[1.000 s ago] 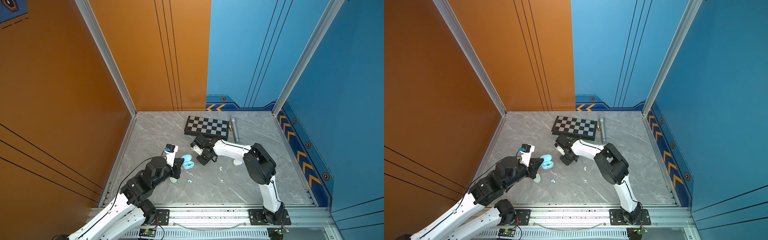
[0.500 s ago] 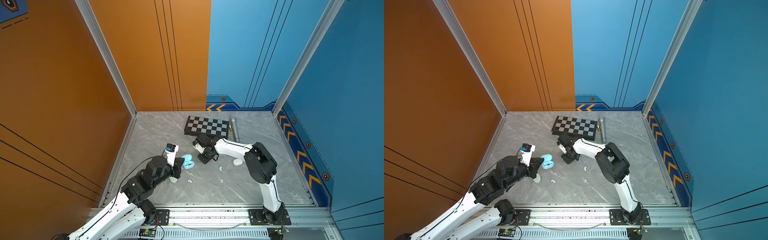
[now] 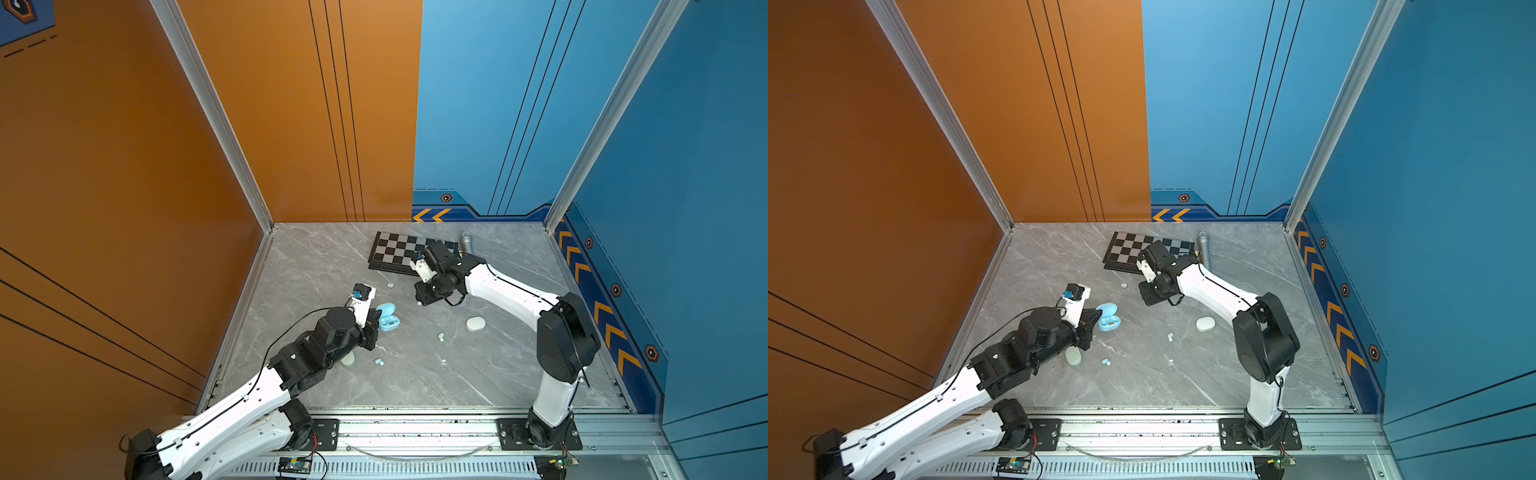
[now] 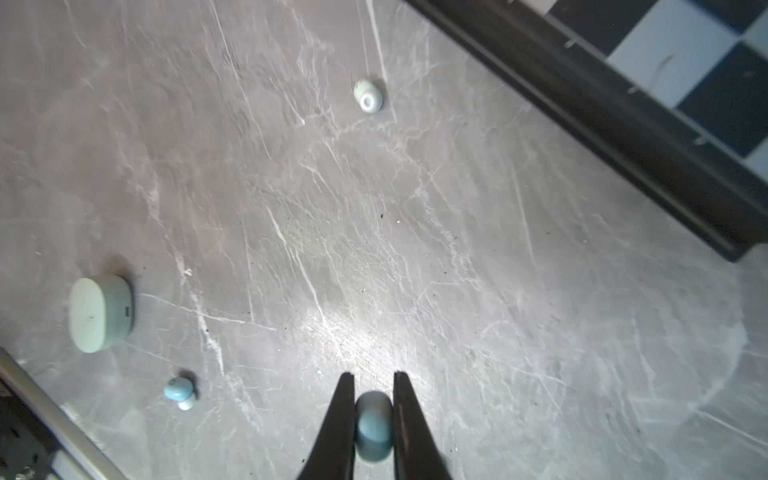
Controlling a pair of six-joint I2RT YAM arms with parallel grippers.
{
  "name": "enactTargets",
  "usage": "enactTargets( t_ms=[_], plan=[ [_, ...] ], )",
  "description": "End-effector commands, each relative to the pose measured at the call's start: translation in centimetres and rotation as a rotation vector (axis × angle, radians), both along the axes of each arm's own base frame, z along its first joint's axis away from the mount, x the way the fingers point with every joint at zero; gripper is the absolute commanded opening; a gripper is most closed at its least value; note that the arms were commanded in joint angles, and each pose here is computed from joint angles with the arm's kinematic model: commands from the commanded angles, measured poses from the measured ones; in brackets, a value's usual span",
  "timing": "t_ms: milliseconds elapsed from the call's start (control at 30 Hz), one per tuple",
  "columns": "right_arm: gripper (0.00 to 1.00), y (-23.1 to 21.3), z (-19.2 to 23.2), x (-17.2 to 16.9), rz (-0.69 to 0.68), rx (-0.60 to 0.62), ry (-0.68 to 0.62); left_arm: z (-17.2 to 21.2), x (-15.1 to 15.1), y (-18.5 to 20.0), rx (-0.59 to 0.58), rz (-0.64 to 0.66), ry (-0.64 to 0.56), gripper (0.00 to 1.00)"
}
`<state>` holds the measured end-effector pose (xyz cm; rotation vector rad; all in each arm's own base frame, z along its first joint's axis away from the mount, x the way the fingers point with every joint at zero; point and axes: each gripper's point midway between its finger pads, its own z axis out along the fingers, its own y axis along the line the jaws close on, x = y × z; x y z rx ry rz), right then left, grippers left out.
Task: Insert the wireless bluetooth earbuds into the charging case
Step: 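Carry the earbud with the right gripper over the case in the left gripper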
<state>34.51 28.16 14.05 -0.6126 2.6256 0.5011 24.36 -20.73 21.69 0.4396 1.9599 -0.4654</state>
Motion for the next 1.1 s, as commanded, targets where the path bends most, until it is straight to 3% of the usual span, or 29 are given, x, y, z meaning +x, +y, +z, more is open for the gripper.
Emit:
enactTargets(
  t_ms=[0, 400, 667, 1067],
  plan=[
    [0.07, -0.5, 2.7, -2.5, -0.024, 0.08, 0.049, 1.9, 1.9, -0.9, -0.016, 0.042, -0.136, 0.0],
    [0.07, 0.7, 10.0, -6.4, -0.013, 0.268, 0.039, 2.9, 4.3, -3.4, 0.007, 0.059, -0.171, 0.0],
    [0.08, 3.5, 10.4, -8.0, 0.041, 0.281, 0.057, 4.0, 4.2, -4.0, -0.004, 0.05, -0.19, 0.0],
    [0.08, 4.5, 11.0, -7.4, 0.022, 0.285, 0.035, 5.1, 4.0, -4.4, -0.012, 0.047, -0.212, 0.0]
  ],
)
